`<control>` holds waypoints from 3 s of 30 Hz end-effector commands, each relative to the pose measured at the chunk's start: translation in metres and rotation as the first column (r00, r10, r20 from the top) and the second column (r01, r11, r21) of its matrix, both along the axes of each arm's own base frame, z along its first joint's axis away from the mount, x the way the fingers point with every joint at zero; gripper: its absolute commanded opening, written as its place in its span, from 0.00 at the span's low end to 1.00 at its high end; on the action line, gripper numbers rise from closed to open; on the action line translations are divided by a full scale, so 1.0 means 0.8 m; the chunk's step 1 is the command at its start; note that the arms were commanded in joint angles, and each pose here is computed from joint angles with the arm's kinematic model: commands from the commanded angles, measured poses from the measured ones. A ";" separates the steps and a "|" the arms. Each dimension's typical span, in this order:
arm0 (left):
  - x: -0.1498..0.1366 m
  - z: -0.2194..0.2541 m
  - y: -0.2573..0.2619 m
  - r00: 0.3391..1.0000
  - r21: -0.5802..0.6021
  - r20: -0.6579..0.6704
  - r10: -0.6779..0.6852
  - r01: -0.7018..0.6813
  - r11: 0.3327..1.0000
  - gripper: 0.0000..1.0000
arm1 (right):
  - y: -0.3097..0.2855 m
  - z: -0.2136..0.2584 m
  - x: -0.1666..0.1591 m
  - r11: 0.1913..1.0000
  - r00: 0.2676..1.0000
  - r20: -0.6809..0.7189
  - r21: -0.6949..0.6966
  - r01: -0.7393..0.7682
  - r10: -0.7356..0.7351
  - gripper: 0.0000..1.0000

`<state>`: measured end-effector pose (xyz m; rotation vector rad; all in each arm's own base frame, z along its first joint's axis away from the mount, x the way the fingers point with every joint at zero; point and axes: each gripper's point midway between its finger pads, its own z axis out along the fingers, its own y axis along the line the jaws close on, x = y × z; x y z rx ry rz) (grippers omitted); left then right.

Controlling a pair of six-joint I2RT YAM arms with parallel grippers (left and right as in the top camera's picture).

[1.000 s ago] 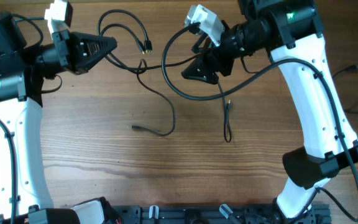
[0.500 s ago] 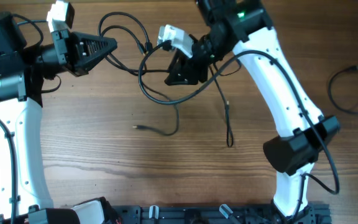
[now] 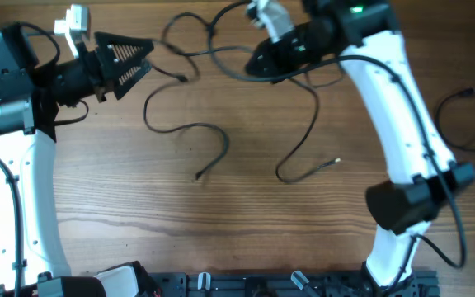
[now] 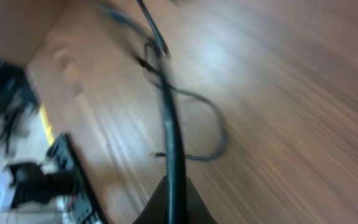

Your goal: Untangle cables

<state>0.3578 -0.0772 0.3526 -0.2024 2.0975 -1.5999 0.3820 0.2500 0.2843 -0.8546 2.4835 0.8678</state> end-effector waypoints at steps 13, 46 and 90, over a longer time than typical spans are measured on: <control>0.005 -0.126 -0.010 0.990 0.580 -0.063 0.124 -0.064 0.812 0.91 | -0.106 0.024 -0.035 0.896 0.926 -0.012 -0.258 0.362 -0.378 0.04; 0.067 -0.173 -0.196 0.963 0.638 0.165 -0.215 0.062 0.768 0.04 | -0.097 0.026 -0.037 0.907 0.925 -0.047 -0.224 0.358 -0.377 0.04; -0.023 0.036 0.005 0.918 0.376 0.277 0.282 -0.374 0.848 0.04 | -0.548 0.165 0.079 0.164 0.119 0.370 0.092 0.982 -0.921 0.04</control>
